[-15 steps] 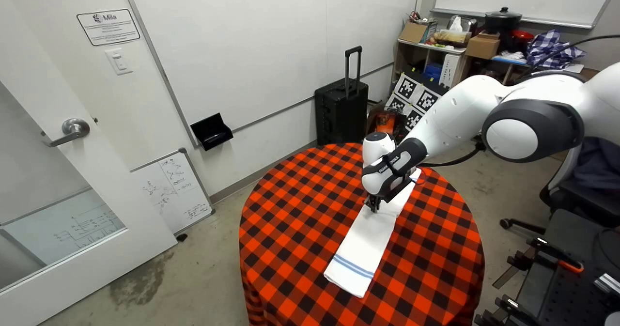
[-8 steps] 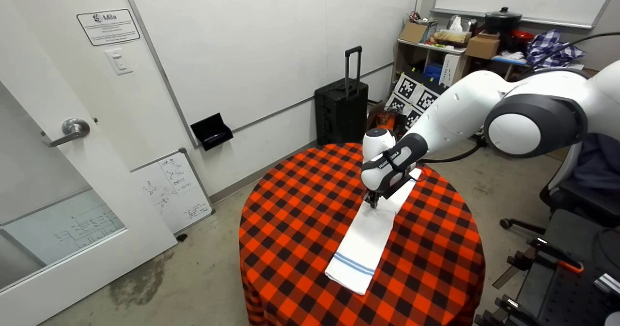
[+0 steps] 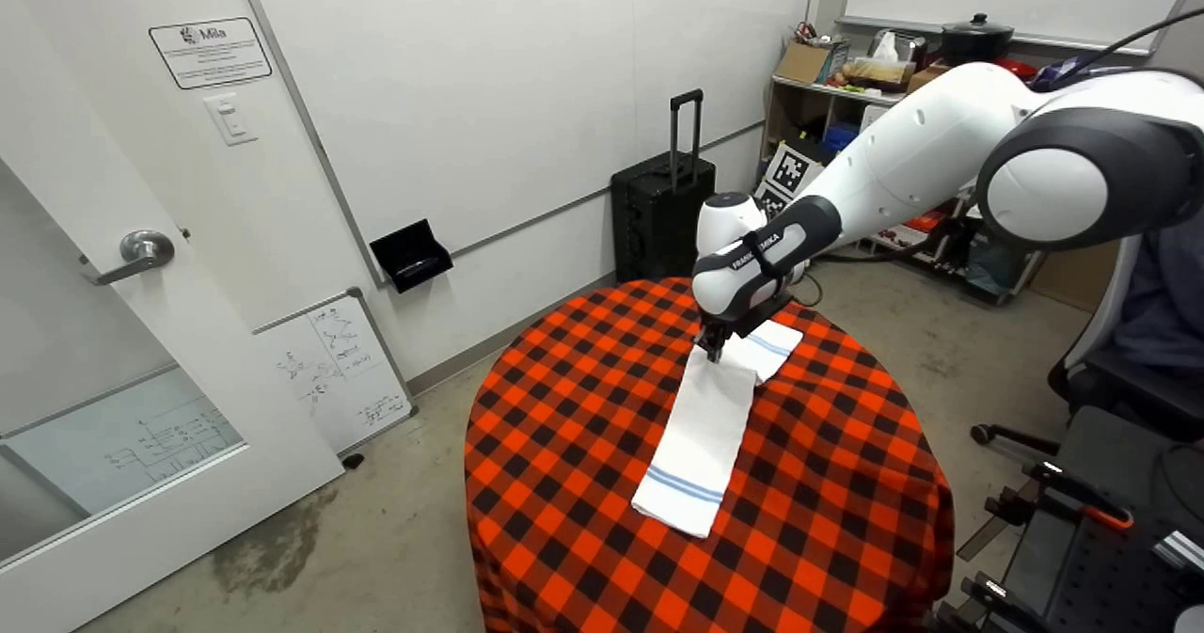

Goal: Fold the towel in the half twice

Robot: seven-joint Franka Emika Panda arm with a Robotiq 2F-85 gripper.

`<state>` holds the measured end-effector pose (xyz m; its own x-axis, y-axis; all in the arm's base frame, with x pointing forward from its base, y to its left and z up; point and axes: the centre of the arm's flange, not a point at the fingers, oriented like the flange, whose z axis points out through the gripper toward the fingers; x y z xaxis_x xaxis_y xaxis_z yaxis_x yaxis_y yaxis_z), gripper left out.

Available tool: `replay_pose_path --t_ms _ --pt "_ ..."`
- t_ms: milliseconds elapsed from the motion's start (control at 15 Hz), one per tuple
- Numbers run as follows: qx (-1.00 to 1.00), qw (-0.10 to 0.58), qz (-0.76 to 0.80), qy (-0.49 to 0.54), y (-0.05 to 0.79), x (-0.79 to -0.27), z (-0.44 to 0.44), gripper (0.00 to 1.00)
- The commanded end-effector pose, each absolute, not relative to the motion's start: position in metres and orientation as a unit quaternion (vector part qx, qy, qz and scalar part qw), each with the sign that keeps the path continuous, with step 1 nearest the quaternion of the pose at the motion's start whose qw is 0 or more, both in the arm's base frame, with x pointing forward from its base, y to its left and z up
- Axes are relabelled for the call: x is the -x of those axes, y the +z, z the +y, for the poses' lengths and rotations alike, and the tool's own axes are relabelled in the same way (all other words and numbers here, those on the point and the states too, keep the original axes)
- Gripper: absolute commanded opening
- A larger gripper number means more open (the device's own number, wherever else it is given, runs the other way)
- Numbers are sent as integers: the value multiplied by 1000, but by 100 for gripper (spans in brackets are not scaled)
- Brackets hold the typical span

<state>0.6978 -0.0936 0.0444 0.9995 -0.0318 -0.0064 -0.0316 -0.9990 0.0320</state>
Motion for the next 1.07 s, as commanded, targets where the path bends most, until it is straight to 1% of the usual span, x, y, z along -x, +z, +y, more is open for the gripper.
replay_pose_path --t_ms 0,67,133,467,1000 --pt "-1000 15 -5 0 100 -694 -88 1" --pt "-1000 15 -7 1 106 -696 -88 3" --pt "-1000 11 -3 -1 112 -697 -87 1" --pt "-1000 -3 3 -16 140 -696 -73 1" --pt "-1000 -15 7 -18 214 -712 -7 1"
